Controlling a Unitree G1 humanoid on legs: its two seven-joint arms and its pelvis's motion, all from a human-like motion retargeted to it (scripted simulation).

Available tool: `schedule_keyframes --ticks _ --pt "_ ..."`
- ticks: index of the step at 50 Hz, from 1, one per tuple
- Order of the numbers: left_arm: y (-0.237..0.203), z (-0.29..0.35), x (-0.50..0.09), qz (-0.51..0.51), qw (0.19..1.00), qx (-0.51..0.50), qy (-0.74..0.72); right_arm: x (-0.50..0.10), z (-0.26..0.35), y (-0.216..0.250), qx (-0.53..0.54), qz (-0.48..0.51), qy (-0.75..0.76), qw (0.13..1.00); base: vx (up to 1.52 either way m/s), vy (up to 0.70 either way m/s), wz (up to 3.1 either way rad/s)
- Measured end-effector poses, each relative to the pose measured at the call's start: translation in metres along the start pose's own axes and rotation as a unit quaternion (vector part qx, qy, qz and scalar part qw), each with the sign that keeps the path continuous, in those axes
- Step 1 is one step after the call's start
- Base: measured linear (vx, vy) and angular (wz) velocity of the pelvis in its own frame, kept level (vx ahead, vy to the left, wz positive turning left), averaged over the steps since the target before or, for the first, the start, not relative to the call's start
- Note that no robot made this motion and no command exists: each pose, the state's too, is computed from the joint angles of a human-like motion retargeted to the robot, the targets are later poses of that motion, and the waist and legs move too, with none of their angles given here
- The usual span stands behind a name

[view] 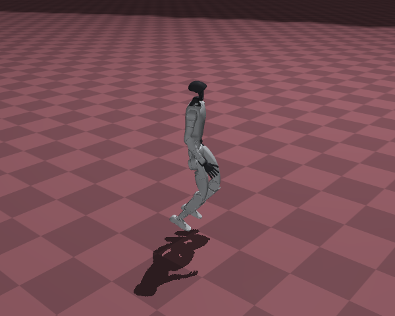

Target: Run

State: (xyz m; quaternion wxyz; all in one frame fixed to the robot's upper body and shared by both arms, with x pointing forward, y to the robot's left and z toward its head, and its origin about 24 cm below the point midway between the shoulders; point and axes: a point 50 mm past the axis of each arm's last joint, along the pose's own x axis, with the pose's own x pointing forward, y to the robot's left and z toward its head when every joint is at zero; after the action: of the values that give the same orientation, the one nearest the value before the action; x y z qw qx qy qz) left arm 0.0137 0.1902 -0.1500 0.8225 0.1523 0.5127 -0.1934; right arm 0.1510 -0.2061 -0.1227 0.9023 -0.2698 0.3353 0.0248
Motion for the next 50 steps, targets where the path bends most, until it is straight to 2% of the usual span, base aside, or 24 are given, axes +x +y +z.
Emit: schedule_keyframes --ticks 3,7,10,14,18,22,26,30,33,36,40,43,46,50 --pt "0.010 0.023 0.003 -0.004 0.999 0.019 -0.043 -0.009 -0.021 0.006 0.005 0.030 0.042 0.999 -0.03 0.11 -0.55" --pt "0.050 0.085 0.011 0.069 0.987 0.052 -0.135 -0.022 -0.057 0.004 -0.001 0.046 0.126 0.991 -0.02 0.10 -0.33" --pt "0.097 0.160 0.006 0.159 0.956 0.073 -0.237 -0.032 -0.084 -0.006 -0.008 0.046 0.195 0.980 0.00 0.11 -0.35" --pt "0.145 0.284 -0.037 0.276 0.867 0.084 -0.407 -0.044 -0.109 -0.026 -0.005 0.028 0.266 0.964 0.00 0.06 -0.23" --pt "0.138 0.357 -0.075 0.275 0.799 0.049 -0.532 -0.052 -0.123 -0.037 0.041 0.000 0.309 0.950 0.02 -0.05 -0.06" --pt "0.105 0.365 -0.066 0.191 0.806 0.039 -0.559 -0.058 -0.127 -0.027 0.080 0.003 0.324 0.943 0.01 -0.12 -0.03" --pt "0.072 0.350 -0.039 0.104 0.848 0.055 -0.517 -0.048 -0.117 -0.018 0.086 0.019 0.316 0.945 0.01 -0.09 -0.20" --pt "0.059 0.311 0.001 0.078 0.907 0.072 -0.407 -0.019 -0.086 -0.027 0.064 0.019 0.279 0.958 0.07 -0.09 -0.46" --pt "0.056 0.250 0.039 0.073 0.959 0.086 -0.261 0.010 -0.048 -0.038 0.053 0.013 0.228 0.972 0.16 -0.06 -0.68" --pt "0.049 0.154 0.058 0.047 0.991 0.090 -0.085 0.031 -0.008 -0.045 0.056 0.017 0.156 0.986 0.28 0.02 -0.84" --pt "0.027 0.026 0.039 -0.032 0.989 0.080 0.118 0.050 0.054 -0.053 0.074 0.030 0.018 0.997 0.39 0.05 -0.81" --pt "0.002 -0.043 0.006 -0.106 0.968 0.060 0.221 0.052 0.101 -0.059 0.098 0.043 -0.086 0.991 0.46 0.06 -0.59" --pt "-0.021 -0.084 -0.022 -0.169 0.943 0.045 0.285 0.047 0.133 -0.060 0.123 0.053 -0.160 0.978 0.48 0.06 -0.54" --pt "-0.030 -0.099 -0.035 -0.205 0.924 0.060 0.316 0.043 0.141 -0.050 0.150 0.066 -0.181 0.970 0.46 0.07 -0.62"
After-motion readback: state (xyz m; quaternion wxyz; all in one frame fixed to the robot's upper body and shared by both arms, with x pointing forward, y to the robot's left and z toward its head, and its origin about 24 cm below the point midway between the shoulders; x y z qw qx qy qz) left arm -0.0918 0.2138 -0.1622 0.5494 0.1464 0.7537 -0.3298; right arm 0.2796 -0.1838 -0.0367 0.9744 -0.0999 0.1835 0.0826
